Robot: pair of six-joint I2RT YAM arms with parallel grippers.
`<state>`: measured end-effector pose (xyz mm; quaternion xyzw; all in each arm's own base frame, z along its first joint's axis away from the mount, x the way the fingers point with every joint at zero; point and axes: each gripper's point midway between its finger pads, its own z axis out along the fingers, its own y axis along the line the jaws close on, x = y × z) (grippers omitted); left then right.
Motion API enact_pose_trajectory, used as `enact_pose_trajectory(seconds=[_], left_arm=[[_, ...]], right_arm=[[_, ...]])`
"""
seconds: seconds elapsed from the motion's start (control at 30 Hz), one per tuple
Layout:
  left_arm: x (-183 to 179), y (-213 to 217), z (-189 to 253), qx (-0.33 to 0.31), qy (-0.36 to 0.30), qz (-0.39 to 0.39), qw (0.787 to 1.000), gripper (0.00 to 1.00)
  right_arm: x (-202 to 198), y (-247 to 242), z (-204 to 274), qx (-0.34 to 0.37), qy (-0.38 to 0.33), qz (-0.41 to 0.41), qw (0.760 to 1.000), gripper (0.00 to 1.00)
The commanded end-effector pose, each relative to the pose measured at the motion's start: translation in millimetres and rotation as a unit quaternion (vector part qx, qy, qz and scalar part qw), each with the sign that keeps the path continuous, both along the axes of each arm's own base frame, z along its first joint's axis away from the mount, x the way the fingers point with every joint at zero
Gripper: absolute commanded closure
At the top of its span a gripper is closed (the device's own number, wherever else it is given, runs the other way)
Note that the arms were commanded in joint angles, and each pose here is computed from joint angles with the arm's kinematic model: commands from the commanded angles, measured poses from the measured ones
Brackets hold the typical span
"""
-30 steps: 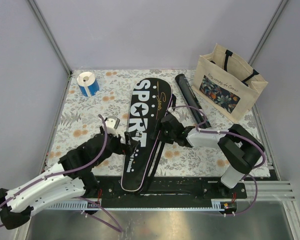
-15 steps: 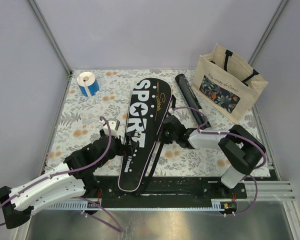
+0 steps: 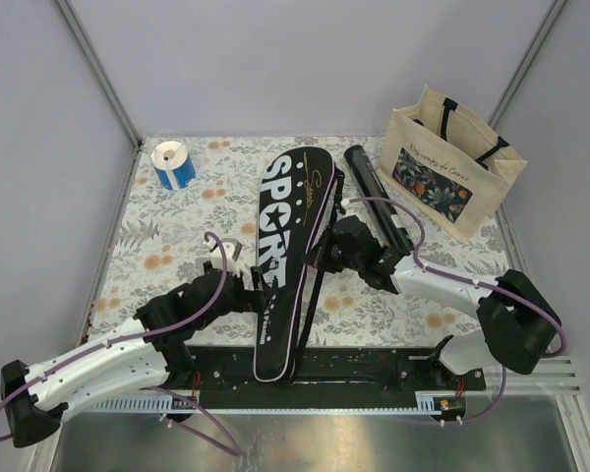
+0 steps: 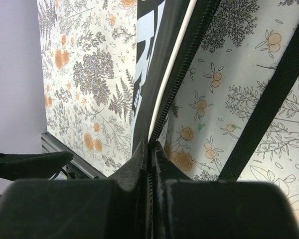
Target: Pack up the badminton gear
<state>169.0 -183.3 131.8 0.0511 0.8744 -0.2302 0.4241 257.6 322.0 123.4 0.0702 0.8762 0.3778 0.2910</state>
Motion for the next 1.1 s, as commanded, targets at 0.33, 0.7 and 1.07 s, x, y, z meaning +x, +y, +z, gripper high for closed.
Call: enact_pose_trajectory(seconds=[0.33, 0.7, 1.07], left_arm=[[28, 15, 52, -0.067, -0.02, 0.084, 0.994, 0.01], [90, 49, 85, -0.061, 0.039, 0.207, 0.976, 0.01], [151, 50, 110, -0.115, 0.019, 0.202, 0.972, 0.01]], right_arm=[[23, -6, 92, -0.138, -0.163, 0.11, 0.971, 1.0], [41, -30, 107, -0.302, -0.271, 0.218, 0.887, 1.0], [-14, -23, 76, -0.251, -0.298, 0.31, 0.867, 1.0]])
